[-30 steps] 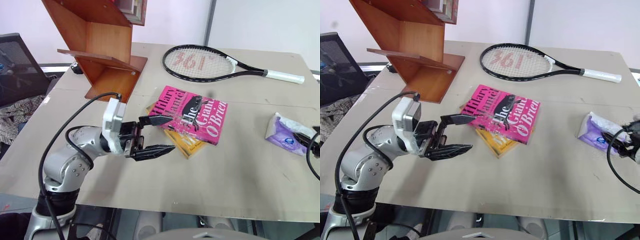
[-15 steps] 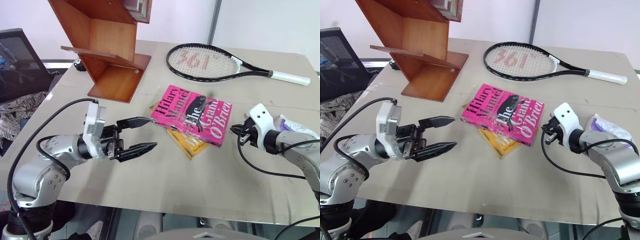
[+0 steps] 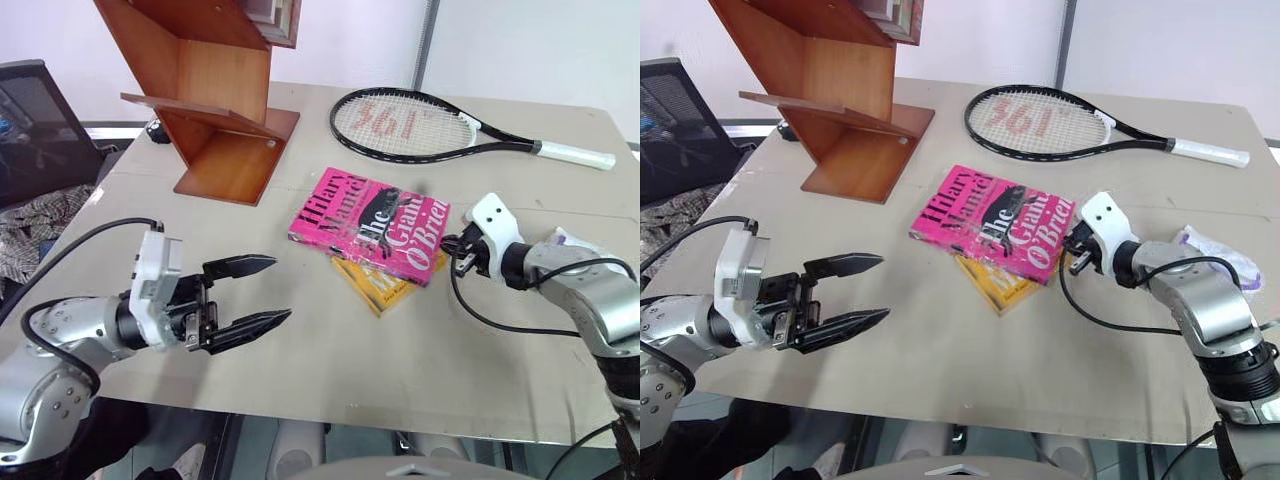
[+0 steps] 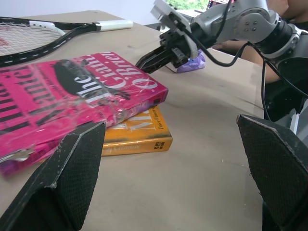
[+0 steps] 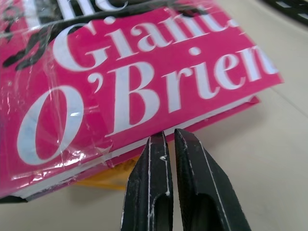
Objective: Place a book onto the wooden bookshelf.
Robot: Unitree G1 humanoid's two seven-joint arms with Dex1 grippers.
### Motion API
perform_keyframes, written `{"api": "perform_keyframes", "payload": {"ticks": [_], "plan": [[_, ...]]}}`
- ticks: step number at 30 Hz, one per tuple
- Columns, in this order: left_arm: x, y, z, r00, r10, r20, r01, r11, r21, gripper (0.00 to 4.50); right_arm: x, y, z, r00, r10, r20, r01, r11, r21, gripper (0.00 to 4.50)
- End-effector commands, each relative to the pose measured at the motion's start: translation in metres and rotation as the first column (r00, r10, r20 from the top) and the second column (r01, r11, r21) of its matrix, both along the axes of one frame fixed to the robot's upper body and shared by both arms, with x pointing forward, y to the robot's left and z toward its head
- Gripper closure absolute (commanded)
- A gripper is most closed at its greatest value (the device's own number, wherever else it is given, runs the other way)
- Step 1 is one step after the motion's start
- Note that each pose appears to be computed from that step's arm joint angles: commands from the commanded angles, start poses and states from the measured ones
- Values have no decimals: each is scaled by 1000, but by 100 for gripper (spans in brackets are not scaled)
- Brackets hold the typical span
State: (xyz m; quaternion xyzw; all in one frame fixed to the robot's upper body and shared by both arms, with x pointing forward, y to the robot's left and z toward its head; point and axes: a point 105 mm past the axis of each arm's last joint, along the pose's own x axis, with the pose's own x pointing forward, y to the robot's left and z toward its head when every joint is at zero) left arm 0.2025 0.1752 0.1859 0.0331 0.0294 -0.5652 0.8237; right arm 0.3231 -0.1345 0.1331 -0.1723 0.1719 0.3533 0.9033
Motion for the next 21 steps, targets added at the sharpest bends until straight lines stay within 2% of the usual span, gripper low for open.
{"api": "perform_keyframes", "payload": {"ticks": [1, 14, 16, 19, 21], "plan": [[-7, -3, 9, 998, -7, 56, 6, 1000, 17, 0, 7, 14, 7, 999, 31, 45, -30, 999, -12, 442], [-2, 6, -5, 991, 134, -20, -135, 990, -51, 0, 17, 36, 10, 993, 61, 106, -64, 998, 21, 442], [4, 8, -7, 982, 187, -32, -189, 980, -62, 0, 15, 33, 10, 989, 71, 126, -74, 997, 14, 442], [19, 5, -15, 950, 298, -94, -306, 948, -84, 0, 1, 7, 9, 988, 87, 130, -88, 996, -4, 442], [25, 1, -20, 928, 334, -165, -354, 929, -108, 0, -8, -7, 13, 983, 107, 147, -109, 994, 3, 389]]}}
